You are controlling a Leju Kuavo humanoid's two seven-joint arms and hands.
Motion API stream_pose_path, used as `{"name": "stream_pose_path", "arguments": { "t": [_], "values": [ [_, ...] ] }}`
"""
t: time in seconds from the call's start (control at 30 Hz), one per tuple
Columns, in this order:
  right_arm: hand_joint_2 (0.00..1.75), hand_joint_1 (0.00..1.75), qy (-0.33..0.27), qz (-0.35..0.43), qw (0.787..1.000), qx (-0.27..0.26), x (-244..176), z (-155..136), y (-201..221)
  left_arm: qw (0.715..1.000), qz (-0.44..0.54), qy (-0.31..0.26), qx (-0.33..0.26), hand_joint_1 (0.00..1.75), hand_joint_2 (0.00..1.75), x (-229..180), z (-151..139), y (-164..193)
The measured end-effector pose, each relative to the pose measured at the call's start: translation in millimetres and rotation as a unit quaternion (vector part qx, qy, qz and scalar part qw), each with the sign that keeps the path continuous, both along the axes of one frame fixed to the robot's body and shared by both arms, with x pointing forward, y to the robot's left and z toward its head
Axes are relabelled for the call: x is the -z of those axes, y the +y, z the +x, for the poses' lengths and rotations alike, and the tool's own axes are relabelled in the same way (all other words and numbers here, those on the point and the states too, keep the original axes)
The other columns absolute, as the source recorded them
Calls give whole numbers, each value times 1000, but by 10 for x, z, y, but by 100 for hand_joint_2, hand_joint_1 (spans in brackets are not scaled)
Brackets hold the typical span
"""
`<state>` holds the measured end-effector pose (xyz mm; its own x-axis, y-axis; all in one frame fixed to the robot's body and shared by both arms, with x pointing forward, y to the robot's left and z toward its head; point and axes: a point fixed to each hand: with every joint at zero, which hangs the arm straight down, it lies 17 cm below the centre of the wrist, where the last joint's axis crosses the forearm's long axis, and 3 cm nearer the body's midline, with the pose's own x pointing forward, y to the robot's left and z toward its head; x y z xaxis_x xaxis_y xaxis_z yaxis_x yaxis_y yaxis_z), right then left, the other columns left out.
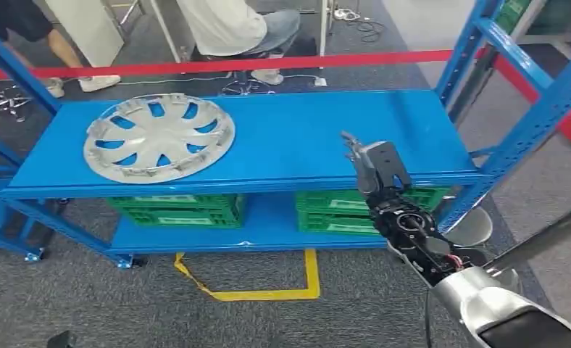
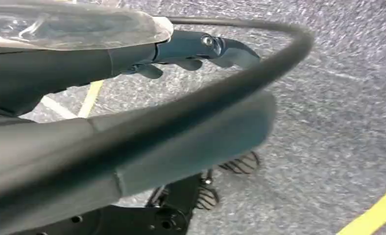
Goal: Take the parts from the cabinet and place them on the table.
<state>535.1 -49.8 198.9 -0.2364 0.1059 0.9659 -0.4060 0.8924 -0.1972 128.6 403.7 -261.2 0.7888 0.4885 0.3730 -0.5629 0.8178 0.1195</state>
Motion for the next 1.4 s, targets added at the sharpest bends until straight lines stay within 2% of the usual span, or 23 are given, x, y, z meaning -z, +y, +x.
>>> {"name": "stream_pose_path", "arguments": {
  "t": [1.4],
  "values": [
    [0,0,6,-19,999,50,143,-60,-531,999,-2,-3,44,0,0,0,40,-82]
  ]
}}
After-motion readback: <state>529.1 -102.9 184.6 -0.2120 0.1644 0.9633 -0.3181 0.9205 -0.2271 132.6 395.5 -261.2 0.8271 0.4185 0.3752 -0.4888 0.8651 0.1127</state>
